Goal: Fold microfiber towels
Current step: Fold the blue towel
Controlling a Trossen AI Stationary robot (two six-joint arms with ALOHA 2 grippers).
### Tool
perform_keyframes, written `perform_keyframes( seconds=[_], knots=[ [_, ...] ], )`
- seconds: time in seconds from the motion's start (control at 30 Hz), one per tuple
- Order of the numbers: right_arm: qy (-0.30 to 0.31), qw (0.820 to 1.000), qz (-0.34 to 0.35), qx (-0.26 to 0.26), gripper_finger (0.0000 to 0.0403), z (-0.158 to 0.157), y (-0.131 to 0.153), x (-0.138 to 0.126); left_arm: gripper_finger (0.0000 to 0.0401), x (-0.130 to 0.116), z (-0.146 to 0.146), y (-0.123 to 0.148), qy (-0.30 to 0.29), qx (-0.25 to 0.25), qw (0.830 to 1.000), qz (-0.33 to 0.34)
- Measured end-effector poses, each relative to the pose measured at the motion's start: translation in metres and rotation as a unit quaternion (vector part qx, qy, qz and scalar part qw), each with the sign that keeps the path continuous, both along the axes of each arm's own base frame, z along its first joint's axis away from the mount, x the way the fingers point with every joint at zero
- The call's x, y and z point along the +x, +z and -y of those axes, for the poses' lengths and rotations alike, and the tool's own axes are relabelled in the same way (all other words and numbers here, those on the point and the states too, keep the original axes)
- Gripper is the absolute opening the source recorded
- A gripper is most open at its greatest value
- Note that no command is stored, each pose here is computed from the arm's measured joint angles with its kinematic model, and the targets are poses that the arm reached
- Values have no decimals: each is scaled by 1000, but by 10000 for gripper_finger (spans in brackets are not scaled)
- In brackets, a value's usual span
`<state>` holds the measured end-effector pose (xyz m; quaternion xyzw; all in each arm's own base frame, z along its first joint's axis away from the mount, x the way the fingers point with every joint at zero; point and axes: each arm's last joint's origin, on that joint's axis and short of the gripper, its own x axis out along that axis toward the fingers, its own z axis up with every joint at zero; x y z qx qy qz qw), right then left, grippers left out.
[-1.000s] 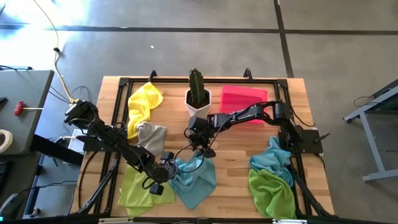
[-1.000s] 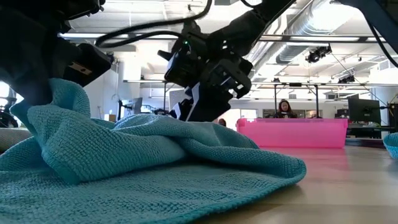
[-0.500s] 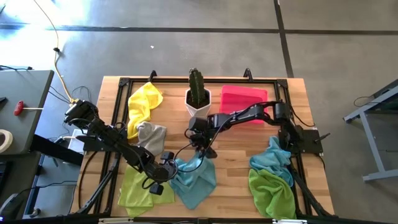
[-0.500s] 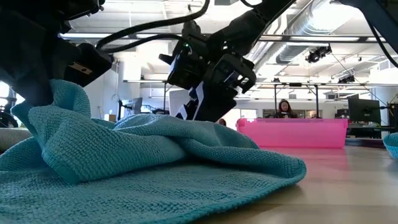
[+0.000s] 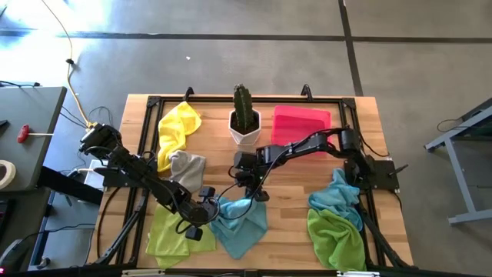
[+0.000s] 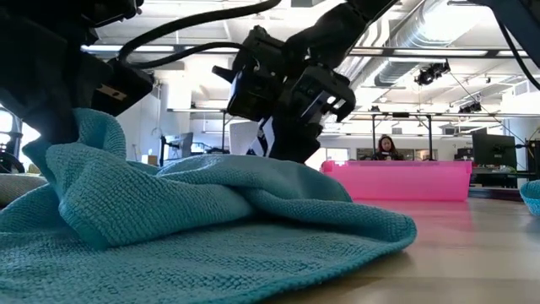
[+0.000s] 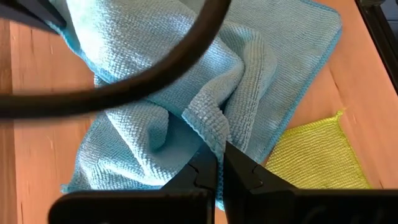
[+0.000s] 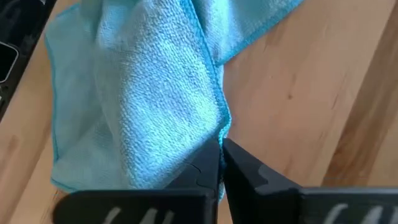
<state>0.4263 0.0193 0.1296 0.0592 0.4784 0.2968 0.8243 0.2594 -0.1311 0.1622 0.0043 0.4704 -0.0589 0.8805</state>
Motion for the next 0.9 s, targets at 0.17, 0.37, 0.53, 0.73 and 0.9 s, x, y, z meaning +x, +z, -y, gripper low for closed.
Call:
perform_keyframes(
  seconds=[0.17,0.37,0.53,0.73,0.9],
  knots=[
    [-18,999,-23,-25,2,-15,14,-7,1,-1,-1,-1,10,-3,1000,-8],
    [-43,993,-29,-108,1,-42,46,-24,1,-4,-7,-1,18,8,999,-30],
    [-95,976,-20,-193,1,-66,76,-43,1,-5,-23,12,42,18,998,-50],
    [-195,937,24,-289,0,-88,106,-65,1,-1,-40,48,64,74,992,-79],
    [-236,902,56,-357,0,-98,128,-86,1,4,-49,81,57,146,984,-88]
  ],
)
